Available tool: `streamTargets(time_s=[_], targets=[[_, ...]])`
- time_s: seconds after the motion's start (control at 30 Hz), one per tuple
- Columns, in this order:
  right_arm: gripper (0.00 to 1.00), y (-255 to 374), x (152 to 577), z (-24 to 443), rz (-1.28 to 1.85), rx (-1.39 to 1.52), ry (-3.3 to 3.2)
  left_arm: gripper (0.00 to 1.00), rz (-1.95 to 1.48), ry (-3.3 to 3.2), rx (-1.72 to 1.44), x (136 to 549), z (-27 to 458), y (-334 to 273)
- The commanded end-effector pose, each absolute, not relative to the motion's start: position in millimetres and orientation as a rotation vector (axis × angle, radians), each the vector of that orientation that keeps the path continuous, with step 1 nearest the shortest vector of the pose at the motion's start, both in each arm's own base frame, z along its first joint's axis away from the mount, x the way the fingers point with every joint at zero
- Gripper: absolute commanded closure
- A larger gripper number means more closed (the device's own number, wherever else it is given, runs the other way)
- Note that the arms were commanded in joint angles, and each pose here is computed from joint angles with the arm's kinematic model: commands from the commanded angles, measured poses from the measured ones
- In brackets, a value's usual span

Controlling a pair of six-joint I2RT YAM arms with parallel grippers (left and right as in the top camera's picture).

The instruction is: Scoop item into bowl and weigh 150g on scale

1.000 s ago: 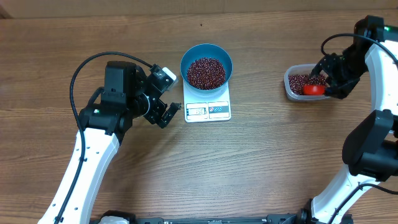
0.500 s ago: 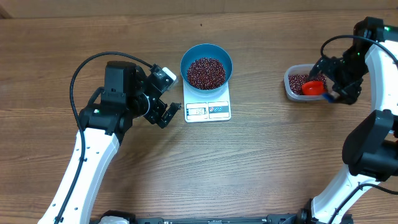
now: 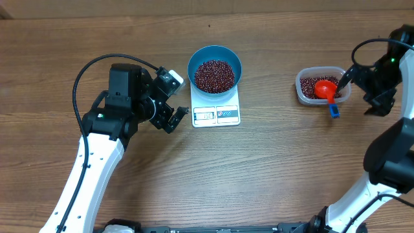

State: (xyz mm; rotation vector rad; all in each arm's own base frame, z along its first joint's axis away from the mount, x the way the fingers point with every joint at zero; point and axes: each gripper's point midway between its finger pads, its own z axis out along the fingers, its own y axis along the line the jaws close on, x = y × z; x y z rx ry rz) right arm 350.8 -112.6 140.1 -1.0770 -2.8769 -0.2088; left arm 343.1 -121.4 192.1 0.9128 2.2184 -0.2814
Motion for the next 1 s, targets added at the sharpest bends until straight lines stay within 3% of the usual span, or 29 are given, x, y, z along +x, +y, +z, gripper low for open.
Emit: streamTargets(time_s=[0.0,0.27,0.63,0.97], targets=[[0.0,-119.3,363.4,218.4,-0.208,-1.178,-3.117,0.01,-0.289,2.19,0.925,346.6,200.3,-123.5],[0.0,-107.8,335.6,301.4,-0.245,-1.325,-3.262,0.0,-0.289,2.19,0.925,346.5,200.2,-123.5],[0.0,-85.1,293.9,348.3,-0.35,-1.444,-3.32,0.0,-0.289,2.19,0.925,346.6,200.3,-123.5],[0.0,-85.6,299.1,361.4,-0.381,-1.456,-3.391,0.0,-0.289,2.19,0.925,346.6,200.3,-123.5]])
